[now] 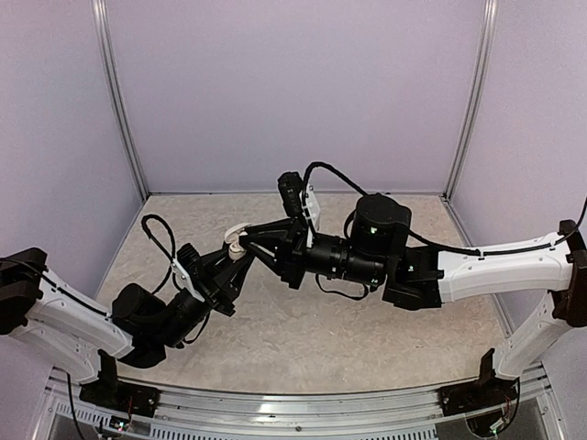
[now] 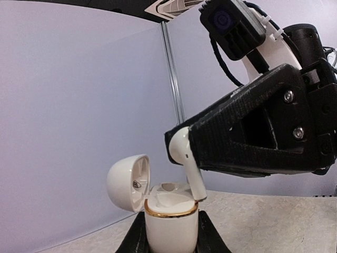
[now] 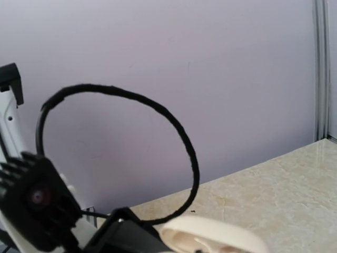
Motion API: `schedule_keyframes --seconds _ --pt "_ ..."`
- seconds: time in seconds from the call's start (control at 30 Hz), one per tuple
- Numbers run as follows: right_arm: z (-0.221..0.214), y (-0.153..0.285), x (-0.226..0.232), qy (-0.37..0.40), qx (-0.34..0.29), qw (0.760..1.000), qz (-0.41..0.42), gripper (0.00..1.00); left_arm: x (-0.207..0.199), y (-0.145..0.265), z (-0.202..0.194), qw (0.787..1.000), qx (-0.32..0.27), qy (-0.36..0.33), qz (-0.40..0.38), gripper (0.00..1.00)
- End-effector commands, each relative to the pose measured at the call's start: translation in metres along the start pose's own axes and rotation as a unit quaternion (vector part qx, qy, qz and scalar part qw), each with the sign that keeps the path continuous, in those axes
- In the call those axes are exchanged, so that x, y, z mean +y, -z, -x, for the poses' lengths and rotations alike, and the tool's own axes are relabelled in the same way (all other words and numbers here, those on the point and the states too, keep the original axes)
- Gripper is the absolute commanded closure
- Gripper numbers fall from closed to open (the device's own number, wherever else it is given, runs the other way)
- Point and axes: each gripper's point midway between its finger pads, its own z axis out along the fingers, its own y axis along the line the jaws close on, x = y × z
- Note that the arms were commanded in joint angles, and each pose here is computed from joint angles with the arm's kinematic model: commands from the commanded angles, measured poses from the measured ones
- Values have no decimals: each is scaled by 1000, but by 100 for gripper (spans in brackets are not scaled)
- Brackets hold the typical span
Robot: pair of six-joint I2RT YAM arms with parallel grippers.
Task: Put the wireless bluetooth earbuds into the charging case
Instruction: Insert the left earbud into the left side groove of the charging case.
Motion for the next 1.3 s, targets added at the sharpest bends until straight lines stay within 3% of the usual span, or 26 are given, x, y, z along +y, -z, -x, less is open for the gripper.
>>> schedule_keyframes --seconds 0.0,1.27 --pt "16 -6 4 -4 -31 999 -6 89 1 -6 13 1000 -24 0 13 100" --pt "-26 -10 -1 -57 -22 997 -40 88 14 -2 30 997 -54 14 47 100"
